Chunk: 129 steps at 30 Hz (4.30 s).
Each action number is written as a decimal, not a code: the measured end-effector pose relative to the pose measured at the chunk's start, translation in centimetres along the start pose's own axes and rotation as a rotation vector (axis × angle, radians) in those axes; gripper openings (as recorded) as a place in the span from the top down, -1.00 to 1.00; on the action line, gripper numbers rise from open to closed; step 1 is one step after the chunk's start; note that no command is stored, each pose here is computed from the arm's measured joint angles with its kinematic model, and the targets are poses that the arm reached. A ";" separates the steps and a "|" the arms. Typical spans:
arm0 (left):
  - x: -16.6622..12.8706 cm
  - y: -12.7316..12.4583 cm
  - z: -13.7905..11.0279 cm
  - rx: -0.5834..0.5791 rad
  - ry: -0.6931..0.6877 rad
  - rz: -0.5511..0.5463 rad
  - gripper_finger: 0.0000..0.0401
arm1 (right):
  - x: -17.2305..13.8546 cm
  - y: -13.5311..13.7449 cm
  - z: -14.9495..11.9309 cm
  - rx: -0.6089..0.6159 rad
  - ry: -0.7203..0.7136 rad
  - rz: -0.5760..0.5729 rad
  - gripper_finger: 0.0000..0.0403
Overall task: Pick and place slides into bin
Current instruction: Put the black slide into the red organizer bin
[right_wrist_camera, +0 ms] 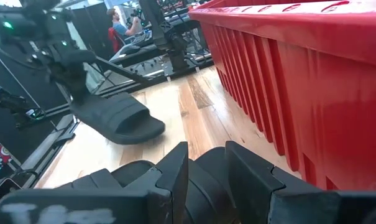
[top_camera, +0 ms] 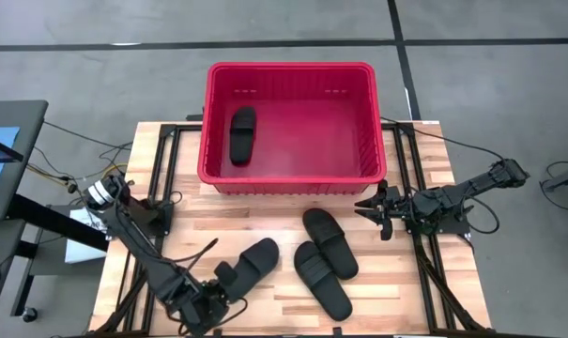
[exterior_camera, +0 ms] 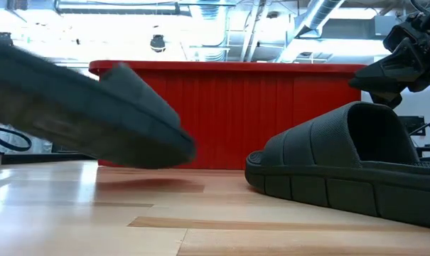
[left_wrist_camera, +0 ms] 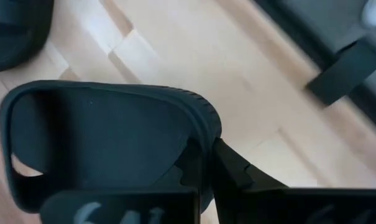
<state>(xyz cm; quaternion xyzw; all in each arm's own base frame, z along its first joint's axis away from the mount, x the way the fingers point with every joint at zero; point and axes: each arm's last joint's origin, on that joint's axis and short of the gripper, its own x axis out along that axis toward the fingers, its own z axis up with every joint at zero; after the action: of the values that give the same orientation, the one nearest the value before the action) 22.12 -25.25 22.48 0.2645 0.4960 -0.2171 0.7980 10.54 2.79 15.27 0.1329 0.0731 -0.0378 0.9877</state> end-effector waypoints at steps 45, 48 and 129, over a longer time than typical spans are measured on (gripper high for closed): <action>-22.2 6.7 9.2 -0.166 -0.625 0.529 1.00 | 0.0 0.0 0.0 0.001 0.000 0.000 0.52; -22.9 8.4 8.6 -0.179 -0.576 0.565 1.00 | 0.0 0.0 0.0 0.001 -0.001 0.000 0.52; -7.1 41.1 -15.0 -0.684 -0.026 0.537 1.00 | 0.0 0.0 0.0 0.001 -0.001 0.000 0.52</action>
<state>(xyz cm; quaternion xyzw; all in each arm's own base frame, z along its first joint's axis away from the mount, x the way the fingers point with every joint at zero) 34.01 16.38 31.90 0.1019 0.4431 0.1716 0.8740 10.54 2.79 15.28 0.1332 0.0728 -0.0378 0.9877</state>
